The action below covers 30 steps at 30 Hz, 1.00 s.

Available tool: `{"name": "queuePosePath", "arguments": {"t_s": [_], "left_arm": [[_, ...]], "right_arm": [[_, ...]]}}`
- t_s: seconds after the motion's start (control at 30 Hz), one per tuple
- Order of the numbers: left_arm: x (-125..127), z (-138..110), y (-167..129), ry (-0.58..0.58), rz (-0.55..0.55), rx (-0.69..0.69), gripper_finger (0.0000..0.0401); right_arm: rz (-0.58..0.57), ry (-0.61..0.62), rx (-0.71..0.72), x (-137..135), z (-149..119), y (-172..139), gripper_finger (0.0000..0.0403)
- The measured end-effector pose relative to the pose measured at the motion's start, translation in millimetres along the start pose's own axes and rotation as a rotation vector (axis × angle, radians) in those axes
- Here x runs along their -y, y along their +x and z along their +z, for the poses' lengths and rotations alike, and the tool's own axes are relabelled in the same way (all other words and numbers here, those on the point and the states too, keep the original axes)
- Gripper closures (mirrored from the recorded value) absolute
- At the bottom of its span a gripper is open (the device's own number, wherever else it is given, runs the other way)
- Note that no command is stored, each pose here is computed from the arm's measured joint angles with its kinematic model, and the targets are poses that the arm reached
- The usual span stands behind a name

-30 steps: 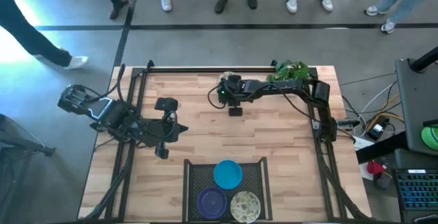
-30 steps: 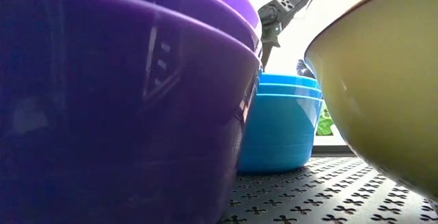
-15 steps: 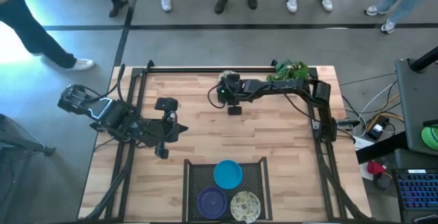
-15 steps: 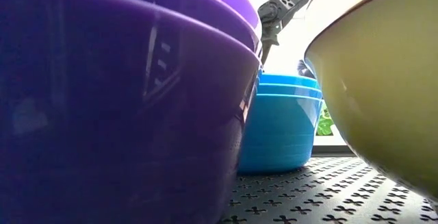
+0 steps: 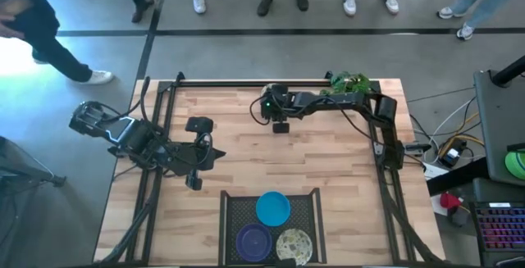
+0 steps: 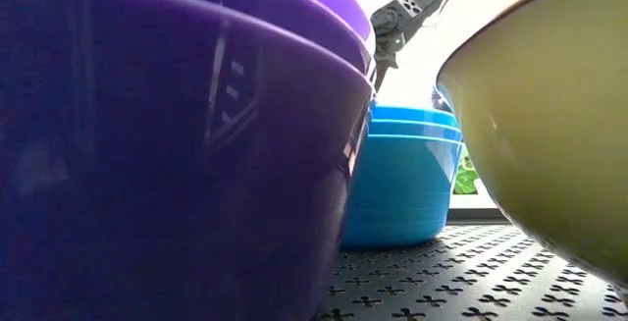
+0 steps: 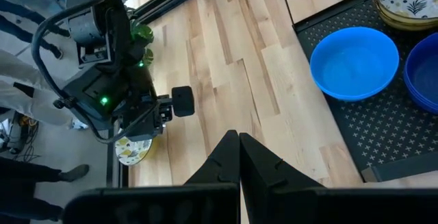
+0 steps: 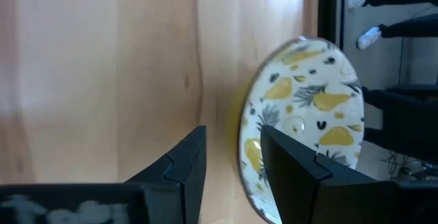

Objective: Pick & Place Mini bowls
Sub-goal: Stack the white patterned bowl on top of the white patterned bowls on the shelf

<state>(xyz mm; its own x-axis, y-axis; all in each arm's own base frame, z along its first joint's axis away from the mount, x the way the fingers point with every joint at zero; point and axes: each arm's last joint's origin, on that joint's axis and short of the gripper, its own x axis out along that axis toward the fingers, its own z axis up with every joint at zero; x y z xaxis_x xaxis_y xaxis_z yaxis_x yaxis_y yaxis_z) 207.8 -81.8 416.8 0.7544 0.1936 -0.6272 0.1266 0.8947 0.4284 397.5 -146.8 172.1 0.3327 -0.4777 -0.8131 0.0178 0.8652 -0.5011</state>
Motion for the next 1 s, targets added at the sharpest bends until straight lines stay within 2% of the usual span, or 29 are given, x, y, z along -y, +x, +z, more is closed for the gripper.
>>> {"name": "queuePosePath", "arguments": {"t_s": [0.2,0.4,1.0], "left_arm": [[0.0,0.0,0.0,0.000,0.000,0.000,0.0401],[0.0,0.0,0.0,0.000,0.000,0.000,0.0401],[1.4,-1.7,2.4,0.006,0.002,-0.011,0.0401]], "right_arm": [[0.007,0.057,-0.008,11.7,-7.0,5.0,0.0268],[0.087,0.081,0.031,16.2,-9.9,7.8,0.0268],[0.087,0.089,0.004,17.5,-15.9,24.4,0.0268]]}}
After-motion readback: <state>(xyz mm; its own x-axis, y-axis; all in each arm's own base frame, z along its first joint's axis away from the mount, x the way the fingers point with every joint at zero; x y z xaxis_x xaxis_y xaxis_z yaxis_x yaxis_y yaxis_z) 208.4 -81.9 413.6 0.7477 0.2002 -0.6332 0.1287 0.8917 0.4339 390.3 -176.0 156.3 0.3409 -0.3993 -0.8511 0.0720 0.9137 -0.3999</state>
